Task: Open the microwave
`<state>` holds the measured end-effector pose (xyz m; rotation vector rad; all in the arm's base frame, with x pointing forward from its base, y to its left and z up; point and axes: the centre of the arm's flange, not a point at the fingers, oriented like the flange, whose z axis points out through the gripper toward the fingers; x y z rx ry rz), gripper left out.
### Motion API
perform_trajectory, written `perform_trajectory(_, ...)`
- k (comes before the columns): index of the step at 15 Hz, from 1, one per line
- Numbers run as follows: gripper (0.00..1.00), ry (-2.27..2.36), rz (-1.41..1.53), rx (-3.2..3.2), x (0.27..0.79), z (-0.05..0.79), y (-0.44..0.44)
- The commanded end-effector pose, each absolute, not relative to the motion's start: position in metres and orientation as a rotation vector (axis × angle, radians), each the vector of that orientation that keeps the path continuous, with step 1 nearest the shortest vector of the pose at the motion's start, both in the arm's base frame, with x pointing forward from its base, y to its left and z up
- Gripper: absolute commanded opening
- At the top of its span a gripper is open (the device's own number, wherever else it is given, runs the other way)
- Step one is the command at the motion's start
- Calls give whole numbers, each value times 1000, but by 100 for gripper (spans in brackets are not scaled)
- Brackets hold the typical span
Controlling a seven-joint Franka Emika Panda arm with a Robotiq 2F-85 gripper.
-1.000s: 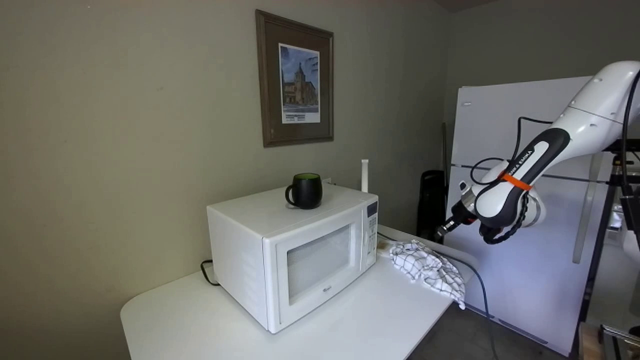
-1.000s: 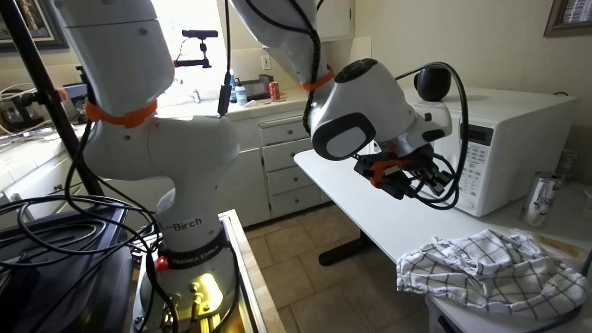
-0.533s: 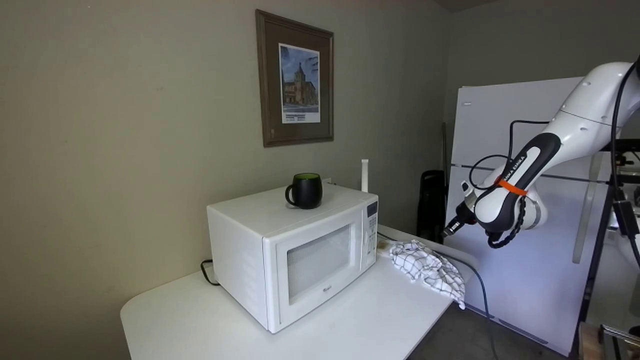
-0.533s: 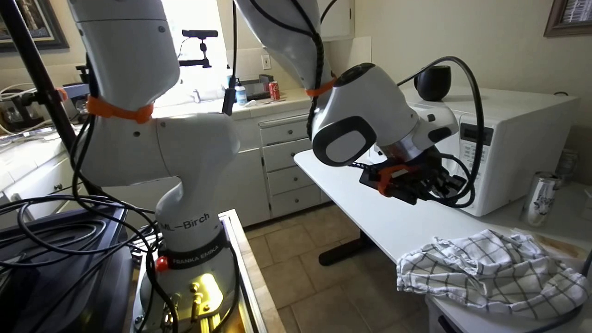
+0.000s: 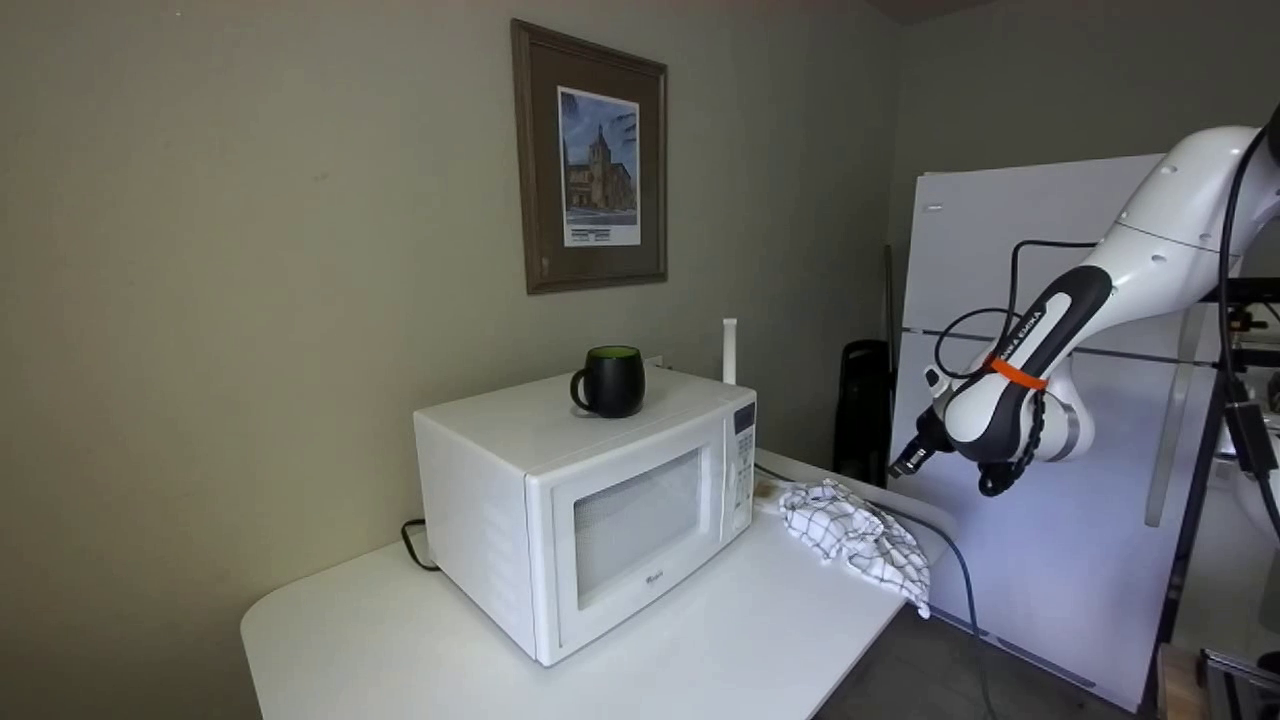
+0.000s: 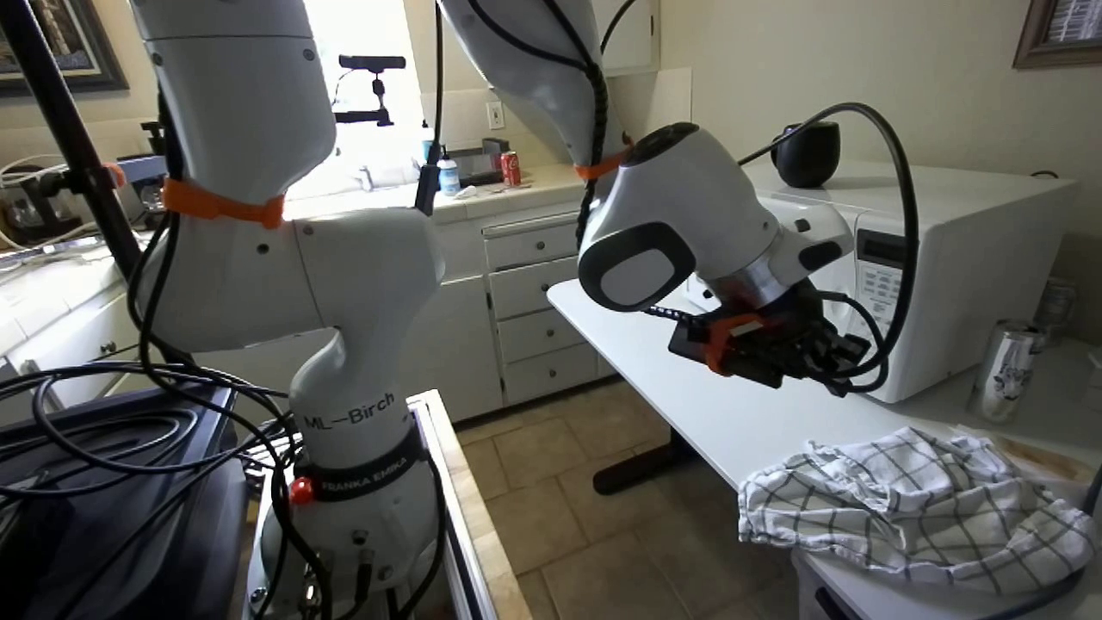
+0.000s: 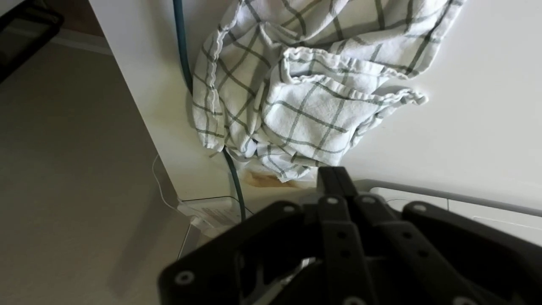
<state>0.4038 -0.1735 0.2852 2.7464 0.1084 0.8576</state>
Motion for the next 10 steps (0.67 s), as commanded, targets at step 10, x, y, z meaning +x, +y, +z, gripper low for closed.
perform_trajectory(10,0,6,1099,2763,442,227,-169)
